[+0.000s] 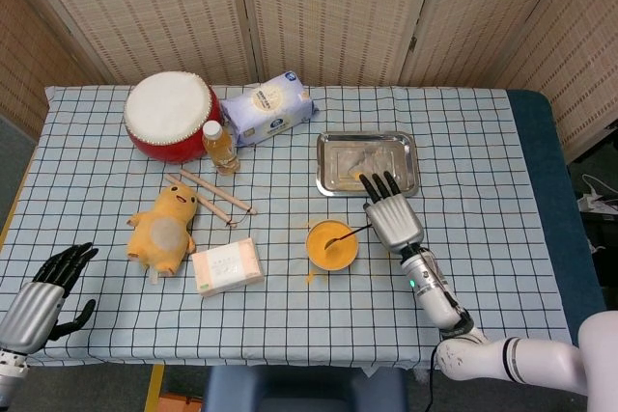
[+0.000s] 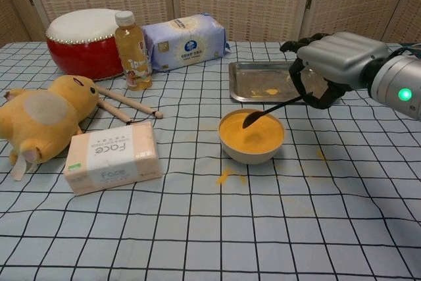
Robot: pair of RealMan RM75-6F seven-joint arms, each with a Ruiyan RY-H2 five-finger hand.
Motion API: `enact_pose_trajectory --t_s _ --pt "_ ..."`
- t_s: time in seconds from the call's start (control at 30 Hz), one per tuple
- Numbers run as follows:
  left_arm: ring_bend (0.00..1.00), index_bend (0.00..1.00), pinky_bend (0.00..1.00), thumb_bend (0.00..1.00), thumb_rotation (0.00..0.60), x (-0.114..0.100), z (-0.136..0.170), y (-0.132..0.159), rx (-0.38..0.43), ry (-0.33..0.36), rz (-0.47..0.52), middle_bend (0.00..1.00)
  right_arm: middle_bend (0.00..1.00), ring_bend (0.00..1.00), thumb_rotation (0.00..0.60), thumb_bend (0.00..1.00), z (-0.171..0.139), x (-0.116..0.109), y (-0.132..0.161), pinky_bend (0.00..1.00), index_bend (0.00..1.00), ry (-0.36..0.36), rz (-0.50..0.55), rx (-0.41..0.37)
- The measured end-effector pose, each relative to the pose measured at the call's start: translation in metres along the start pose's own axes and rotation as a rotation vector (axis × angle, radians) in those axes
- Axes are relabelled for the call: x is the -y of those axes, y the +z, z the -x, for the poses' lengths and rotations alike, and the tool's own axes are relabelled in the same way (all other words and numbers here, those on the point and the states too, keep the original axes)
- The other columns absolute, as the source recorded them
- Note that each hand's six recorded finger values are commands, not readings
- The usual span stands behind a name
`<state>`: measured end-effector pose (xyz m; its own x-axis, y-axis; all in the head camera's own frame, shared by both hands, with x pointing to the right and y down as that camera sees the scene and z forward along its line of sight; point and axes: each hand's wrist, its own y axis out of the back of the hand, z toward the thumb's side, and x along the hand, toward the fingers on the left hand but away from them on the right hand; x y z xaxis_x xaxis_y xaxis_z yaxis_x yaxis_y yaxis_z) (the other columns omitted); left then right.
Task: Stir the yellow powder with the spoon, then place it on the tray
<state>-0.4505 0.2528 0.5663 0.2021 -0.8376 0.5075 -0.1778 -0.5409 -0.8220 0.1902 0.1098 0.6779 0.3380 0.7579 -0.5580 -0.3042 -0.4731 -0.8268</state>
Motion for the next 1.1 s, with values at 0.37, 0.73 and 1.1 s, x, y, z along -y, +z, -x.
enact_pose_trajectory --t_s 0.37,0.73,1.1 --pt "0.0 0.0 0.1 0.45 0.6 0.0 0.0 0.001 0.006 -0.001 0.001 0.0 0.02 0.0 0.6 0.61 -0.004 0.02 0.004 0.0 0.85 0.078 -0.032 -0.013" --pt "0.0 0.0 0.1 0.45 0.6 0.0 -0.002 -0.002 0.0 -0.006 0.003 0.0 0.02 0.0 0.6 0.61 0.027 0.017 0.014 0.0 0.86 0.061 -0.076 0.029" --pt "0.0 0.0 0.1 0.45 0.6 -0.001 0.002 0.001 0.004 0.003 -0.001 0.0 0.02 0.0 0.6 0.61 0.006 0.007 0.008 0.0 0.86 0.028 -0.029 0.012"
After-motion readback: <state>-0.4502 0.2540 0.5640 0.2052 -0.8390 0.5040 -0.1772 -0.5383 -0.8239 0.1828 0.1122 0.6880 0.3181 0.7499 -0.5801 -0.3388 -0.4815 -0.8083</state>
